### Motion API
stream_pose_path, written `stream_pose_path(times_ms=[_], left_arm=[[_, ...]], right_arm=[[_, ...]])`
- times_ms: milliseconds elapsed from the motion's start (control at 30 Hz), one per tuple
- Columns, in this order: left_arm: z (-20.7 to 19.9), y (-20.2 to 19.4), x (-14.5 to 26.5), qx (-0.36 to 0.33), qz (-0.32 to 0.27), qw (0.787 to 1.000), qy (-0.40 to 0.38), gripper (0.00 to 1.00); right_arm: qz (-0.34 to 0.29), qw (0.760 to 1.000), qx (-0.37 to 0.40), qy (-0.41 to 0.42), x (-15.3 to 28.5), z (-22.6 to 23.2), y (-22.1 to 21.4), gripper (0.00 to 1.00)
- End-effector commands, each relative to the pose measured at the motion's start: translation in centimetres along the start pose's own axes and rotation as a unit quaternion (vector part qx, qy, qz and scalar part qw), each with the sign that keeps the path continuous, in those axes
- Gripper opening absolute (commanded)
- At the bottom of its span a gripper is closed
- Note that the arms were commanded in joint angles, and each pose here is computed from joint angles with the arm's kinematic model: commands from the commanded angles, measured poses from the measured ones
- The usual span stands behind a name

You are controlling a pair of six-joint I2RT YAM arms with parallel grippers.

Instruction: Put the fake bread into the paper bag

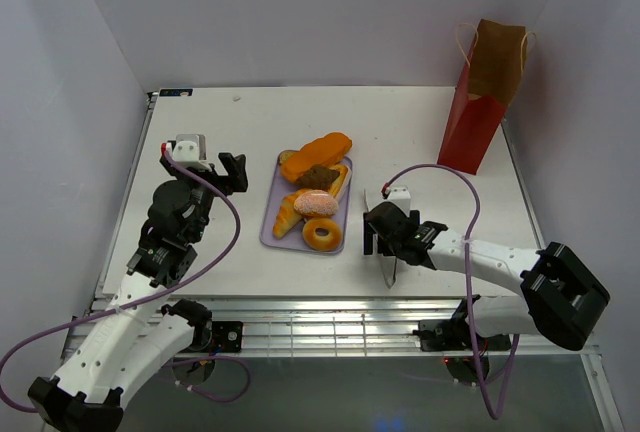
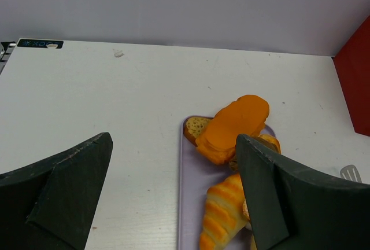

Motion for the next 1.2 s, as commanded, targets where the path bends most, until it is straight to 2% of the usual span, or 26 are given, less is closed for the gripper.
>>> stream_pose_path(times_ms=[0, 567, 667, 833, 1033, 1167], left_arm=[[-0.2, 0.7, 0.2, 0.006, -0.009, 1.0, -0.01, 0.98], [-0.2, 1.0, 0.5, 0.007, -0.014, 1.0, -0.011, 0.98], [-0.2, 1.0, 0.5, 0.008, -0.015, 1.0, -0.011, 0.98], [-0.2, 1.0, 0.5, 0.007, -0.014, 1.0, -0.011, 0.98], [-0.2, 1.1, 0.6, 0.008, -0.017, 1.0, -0.012, 0.98], [-0.2, 1.0, 0.6, 0.007, -0.015, 1.0, -0.012, 0.98]], right_arm=[[0.004, 1.0, -0.012, 0.003, -0.6, 0.0, 0.3, 0.91], [0.017, 1.0, -0.004, 0.006, -1.7, -0.3, 0.6, 0.95], [0.018, 1.0, -0.003, 0.009, -1.9, -0.2, 0.6, 0.9], [0.017, 1.0, -0.009, 0.01, -2.0, -0.4, 0.8, 0.9], [0.026, 1.0, -0.011, 0.01, -2.3, -0.5, 0.8, 1.0], [0.031, 0.999, -0.012, 0.01, -2.4, -0.7, 0.7, 0.94]])
Point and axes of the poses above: each gripper's point midway between its finger pads, its own x axis back along the fingers, its own z axis along the line the jaws close on, y = z × x, the point moved 7 cm from there along x, back along the fingers, and after that the axes turned 13 degrees about -x, right-handed, at the moved point
